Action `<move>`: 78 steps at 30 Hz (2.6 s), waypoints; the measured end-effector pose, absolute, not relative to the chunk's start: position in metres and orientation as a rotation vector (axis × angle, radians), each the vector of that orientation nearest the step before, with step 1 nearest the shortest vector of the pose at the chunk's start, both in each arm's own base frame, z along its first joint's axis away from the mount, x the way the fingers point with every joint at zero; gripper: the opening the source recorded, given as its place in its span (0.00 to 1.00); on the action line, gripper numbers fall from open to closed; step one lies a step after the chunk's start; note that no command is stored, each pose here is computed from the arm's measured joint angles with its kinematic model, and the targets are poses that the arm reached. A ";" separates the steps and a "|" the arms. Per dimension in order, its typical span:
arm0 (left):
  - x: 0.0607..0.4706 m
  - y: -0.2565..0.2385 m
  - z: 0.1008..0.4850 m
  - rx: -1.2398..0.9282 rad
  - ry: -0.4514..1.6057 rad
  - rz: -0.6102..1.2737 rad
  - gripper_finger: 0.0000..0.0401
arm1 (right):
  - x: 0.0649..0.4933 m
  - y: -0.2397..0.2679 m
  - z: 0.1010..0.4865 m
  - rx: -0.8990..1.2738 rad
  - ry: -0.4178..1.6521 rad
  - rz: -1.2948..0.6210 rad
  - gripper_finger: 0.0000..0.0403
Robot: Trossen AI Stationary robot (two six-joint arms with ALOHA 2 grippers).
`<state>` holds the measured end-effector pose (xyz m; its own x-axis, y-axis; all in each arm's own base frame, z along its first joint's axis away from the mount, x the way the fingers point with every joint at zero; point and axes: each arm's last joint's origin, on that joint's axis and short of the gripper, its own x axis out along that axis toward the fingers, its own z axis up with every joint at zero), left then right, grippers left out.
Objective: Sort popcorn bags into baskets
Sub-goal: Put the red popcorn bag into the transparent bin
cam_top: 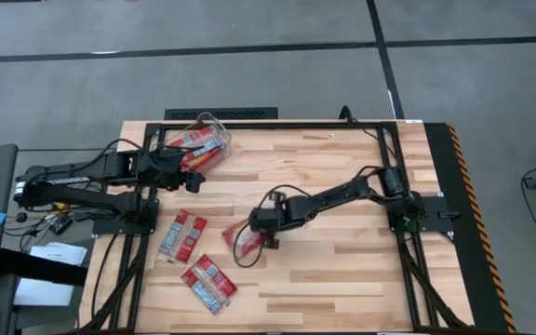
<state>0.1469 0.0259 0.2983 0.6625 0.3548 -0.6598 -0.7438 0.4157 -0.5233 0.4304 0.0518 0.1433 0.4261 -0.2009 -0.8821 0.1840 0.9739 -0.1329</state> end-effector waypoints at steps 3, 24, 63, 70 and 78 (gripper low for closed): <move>0.148 0.026 0.298 -0.884 0.499 0.727 0.56 | 0.421 0.040 0.143 -0.020 1.163 -0.272 0.04; 0.174 -0.031 0.169 -1.257 0.324 0.476 0.56 | 0.363 0.065 0.182 0.179 0.724 -0.164 0.06; 0.240 -0.064 0.122 -1.416 0.301 0.659 0.56 | 0.406 0.067 0.140 0.157 0.804 0.016 0.03; 0.250 -0.068 0.120 -1.415 0.336 0.659 0.56 | 0.409 0.059 0.121 0.179 0.852 0.006 0.06; 0.253 -0.069 0.113 -1.413 0.345 0.680 0.56 | 0.417 0.037 0.116 0.221 0.806 -0.012 0.04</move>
